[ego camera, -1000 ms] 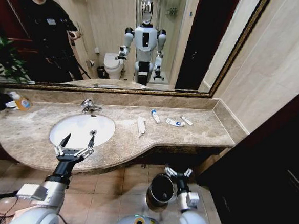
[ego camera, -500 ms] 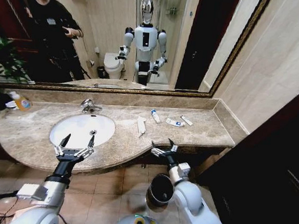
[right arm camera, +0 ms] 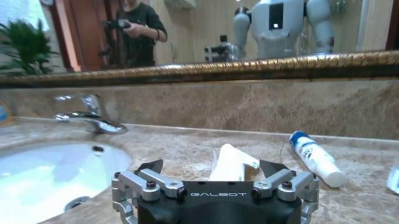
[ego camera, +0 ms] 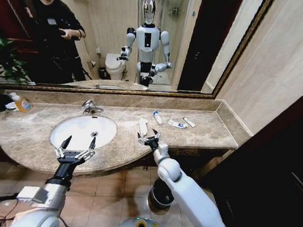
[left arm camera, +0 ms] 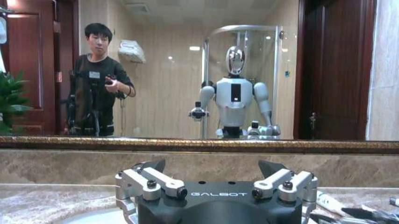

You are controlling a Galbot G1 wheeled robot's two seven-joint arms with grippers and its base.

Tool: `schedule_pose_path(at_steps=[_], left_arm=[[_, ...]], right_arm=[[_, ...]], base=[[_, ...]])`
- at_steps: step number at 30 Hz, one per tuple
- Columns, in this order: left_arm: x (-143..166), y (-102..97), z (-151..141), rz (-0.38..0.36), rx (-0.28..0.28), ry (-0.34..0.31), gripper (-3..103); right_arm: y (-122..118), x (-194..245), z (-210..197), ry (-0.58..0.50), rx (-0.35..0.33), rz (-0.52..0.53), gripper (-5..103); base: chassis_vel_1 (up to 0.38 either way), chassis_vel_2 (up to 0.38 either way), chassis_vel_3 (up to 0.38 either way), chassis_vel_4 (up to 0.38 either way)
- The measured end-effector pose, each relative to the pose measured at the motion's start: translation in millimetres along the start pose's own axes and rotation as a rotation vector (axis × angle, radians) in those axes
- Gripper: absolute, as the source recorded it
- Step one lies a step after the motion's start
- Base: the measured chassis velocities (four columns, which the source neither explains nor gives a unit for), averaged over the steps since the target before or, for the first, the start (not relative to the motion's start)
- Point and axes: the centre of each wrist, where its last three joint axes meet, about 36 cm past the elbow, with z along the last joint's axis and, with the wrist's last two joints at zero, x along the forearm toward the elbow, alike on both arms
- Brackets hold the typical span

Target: Pick up the trash from the sink and place it in the trash bin.

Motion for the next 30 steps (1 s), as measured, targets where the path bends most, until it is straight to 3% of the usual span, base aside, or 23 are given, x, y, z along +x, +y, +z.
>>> schedule_pose_path(at_steps=[6,20,28,30], left_arm=[[0.0,0.0,0.0,0.0,0.0,0.0,100],[0.0,0.0,0.0,0.0,0.0,0.0,100],[0.0,0.0,0.0,0.0,0.0,0.0,100],[0.0,0.0,0.0,0.0,0.0,0.0,100]], right_arm=[[-6.4,-26.9,3.6,0.044,-0.035,0.038,100],[-7.2,-28.1,11.1,0.124,-0.119,0.074,101],[-4.8,-23.0,16.4,0.131,-0.121,0.068,79],[-3.7,-22.0,16.9,0.128,-0.118,0.067,68]], base=[[0.0,0.0,0.0,0.0],[0.0,0.0,0.0,0.0],[0.0,0.0,0.0,0.0],[0.0,0.0,0.0,0.0]])
